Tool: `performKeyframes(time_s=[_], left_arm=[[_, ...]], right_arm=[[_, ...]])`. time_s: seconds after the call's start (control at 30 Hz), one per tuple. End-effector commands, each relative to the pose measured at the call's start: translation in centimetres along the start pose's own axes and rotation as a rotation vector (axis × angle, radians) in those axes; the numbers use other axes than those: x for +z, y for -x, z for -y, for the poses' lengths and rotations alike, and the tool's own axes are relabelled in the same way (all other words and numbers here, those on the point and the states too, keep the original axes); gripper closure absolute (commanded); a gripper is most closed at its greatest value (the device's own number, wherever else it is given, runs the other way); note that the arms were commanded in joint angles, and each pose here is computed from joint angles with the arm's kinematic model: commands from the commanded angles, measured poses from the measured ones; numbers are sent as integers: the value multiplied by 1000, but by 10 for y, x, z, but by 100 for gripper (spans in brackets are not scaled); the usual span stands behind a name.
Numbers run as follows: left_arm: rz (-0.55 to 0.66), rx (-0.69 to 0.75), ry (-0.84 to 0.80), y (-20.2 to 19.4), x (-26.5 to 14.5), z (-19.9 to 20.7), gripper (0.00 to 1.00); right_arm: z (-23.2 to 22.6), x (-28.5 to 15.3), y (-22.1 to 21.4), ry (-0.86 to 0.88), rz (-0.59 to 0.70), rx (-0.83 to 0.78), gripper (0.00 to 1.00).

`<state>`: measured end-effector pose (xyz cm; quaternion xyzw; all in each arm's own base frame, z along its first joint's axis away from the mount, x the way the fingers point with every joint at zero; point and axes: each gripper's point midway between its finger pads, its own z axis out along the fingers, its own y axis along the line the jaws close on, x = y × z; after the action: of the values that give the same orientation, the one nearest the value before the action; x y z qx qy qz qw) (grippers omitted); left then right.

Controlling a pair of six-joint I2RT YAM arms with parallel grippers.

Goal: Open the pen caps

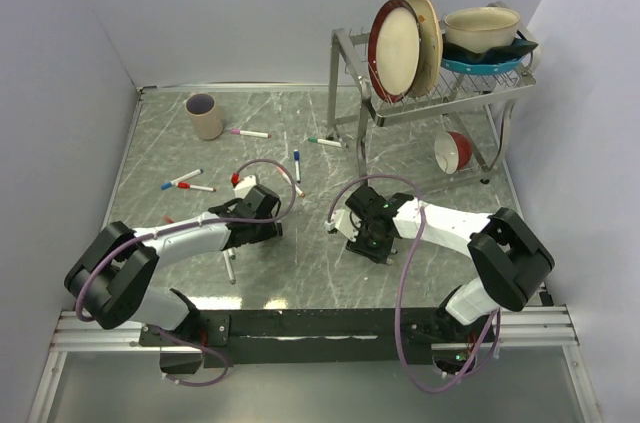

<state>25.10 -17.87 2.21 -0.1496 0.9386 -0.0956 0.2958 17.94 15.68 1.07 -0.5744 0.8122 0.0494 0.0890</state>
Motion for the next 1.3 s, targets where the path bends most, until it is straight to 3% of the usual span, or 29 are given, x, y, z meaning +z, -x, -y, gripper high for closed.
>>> performKeyframes(time_s=[0.0, 0.13, 0.27, 0.47, 0.63, 0.9, 1.27], left_arm=[[15, 5, 15, 4, -3, 0, 59], [44, -6, -4, 12, -12, 2, 53], [84, -20, -71, 24, -28, 11, 34], [164, -43, -116, 42, -50, 12, 24], [251, -90, -1, 62, -59, -18, 15], [249, -268, 111, 81, -42, -74, 16], [88, -256, 249, 64, -5, -95, 29]], right_arm=[[0, -1, 4, -5, 10, -11, 59], [-2, -9, 8, 5, 42, -27, 55], [-6, -17, 13, 25, 81, -42, 52], [-11, -34, 24, 50, 166, -64, 51], [-14, -49, 33, 51, 234, -80, 48], [-14, -68, 39, 22, 316, -98, 47], [-18, -83, 43, 6, 386, -123, 45]])
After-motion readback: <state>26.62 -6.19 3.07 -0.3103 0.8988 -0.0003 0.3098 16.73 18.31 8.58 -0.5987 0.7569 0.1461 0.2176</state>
